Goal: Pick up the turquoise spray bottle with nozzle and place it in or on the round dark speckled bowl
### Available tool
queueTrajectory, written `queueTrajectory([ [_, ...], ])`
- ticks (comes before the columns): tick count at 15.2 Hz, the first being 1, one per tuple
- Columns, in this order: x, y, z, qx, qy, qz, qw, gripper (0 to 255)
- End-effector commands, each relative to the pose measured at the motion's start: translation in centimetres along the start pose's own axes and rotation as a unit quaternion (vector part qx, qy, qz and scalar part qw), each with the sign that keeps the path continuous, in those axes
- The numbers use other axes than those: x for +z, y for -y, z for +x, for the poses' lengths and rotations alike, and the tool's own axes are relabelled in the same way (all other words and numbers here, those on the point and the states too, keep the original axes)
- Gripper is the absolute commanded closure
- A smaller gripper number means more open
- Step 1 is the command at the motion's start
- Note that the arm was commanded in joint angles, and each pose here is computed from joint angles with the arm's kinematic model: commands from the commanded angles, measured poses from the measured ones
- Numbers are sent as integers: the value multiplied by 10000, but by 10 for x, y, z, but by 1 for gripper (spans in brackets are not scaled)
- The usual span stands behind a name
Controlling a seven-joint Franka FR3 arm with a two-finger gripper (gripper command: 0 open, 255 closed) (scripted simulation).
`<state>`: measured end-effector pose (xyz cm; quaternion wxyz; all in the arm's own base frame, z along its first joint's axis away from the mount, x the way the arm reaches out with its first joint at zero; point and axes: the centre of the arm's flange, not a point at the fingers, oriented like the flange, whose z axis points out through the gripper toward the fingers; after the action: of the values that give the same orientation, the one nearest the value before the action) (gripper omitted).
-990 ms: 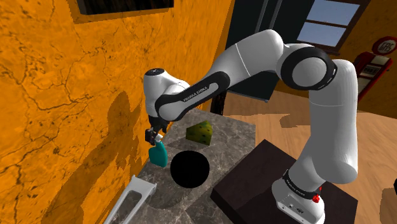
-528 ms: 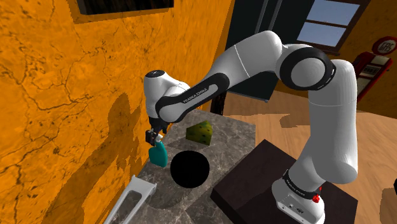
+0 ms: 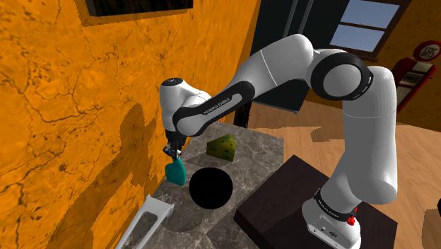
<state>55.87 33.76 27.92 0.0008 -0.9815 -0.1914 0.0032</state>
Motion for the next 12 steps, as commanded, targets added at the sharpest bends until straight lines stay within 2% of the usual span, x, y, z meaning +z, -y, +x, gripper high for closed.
queueTrajectory([
  [1,0,0,0,0,2,0,10000,255],
  [3,0,0,0,0,1,0,10000,255],
  [12,-47,0,0,0,1,0,10000,255],
])
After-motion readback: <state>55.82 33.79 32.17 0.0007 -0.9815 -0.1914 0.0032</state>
